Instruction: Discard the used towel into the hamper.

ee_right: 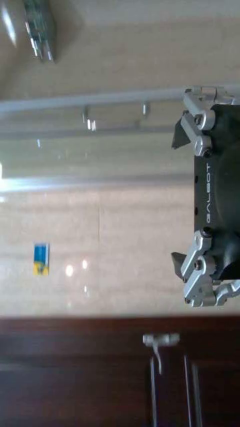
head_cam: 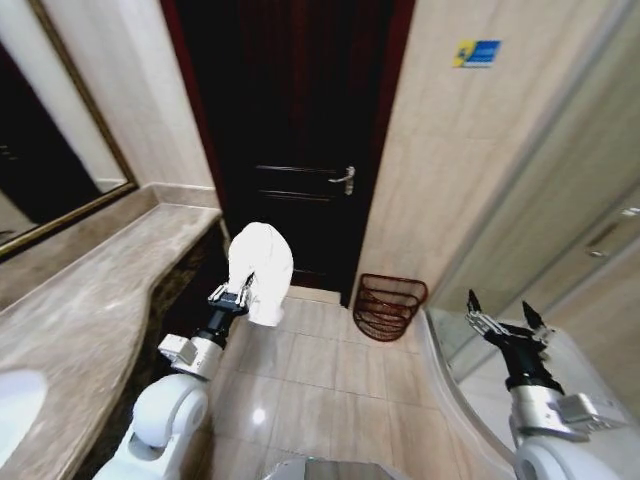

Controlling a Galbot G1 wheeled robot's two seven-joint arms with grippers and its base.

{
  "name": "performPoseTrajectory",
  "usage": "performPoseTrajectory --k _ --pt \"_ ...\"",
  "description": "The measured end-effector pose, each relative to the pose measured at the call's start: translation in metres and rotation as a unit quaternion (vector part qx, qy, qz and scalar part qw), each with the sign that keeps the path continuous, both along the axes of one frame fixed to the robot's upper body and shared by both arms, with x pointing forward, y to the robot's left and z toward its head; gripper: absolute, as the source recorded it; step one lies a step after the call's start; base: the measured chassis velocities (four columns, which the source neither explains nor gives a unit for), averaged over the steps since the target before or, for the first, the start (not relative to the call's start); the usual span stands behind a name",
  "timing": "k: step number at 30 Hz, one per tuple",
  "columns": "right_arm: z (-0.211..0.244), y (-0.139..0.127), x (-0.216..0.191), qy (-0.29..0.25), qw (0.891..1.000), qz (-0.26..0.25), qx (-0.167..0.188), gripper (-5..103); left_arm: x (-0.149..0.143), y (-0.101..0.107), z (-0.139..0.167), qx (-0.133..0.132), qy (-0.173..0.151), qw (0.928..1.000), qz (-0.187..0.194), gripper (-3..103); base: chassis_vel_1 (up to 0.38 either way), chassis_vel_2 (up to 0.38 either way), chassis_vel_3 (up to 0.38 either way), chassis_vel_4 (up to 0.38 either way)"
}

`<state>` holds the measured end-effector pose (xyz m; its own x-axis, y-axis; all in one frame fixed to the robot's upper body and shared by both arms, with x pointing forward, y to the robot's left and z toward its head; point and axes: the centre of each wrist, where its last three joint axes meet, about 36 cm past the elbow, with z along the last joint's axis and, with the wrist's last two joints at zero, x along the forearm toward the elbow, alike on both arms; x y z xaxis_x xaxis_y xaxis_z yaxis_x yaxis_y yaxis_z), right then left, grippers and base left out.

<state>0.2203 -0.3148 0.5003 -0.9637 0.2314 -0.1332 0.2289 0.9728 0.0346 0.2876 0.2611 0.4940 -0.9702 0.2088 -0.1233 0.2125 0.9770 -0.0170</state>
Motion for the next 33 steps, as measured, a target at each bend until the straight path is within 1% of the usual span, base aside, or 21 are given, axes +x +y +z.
performPoseTrajectory --k 8,14,17,20,24,28,33 --pt "0.000 0.001 -0.002 0.000 1.000 -0.006 0.000 100 0.001 0.001 -0.002 -0.001 -0.001 1.0000 0.001 16 -0.126 -0.118 -0.123 -0.114" --pt "0.003 -0.003 -0.004 0.004 1.000 -0.002 -0.014 100 -0.001 0.003 -0.004 0.000 -0.005 1.0000 0.002 16 -0.134 -0.135 -0.133 -0.136" --pt "0.005 -0.003 -0.001 0.011 1.000 -0.009 -0.009 100 -0.002 0.006 -0.007 0.003 -0.007 1.0000 -0.002 16 -0.134 -0.132 -0.140 -0.133" --pt "0.008 0.002 -0.001 0.030 0.999 -0.013 0.001 100 -0.001 0.007 -0.009 0.003 -0.009 0.9999 -0.003 16 -0.110 -0.129 -0.110 -0.121" --pt "0.007 0.001 0.000 0.027 1.000 -0.015 -0.003 100 0.002 0.007 -0.007 -0.001 -0.016 0.9999 -0.002 16 -0.117 -0.113 -0.113 -0.112" --pt "0.004 -0.003 0.001 0.022 0.999 -0.021 -0.008 100 0.006 0.006 -0.008 0.001 -0.025 0.9997 0.000 16 -0.093 -0.105 -0.104 -0.097" --pt "-0.003 -0.005 0.001 0.020 1.000 -0.017 -0.013 100 0.007 0.005 -0.011 0.002 -0.021 0.9998 0.000 16 -0.010 -0.012 -0.002 -0.005"
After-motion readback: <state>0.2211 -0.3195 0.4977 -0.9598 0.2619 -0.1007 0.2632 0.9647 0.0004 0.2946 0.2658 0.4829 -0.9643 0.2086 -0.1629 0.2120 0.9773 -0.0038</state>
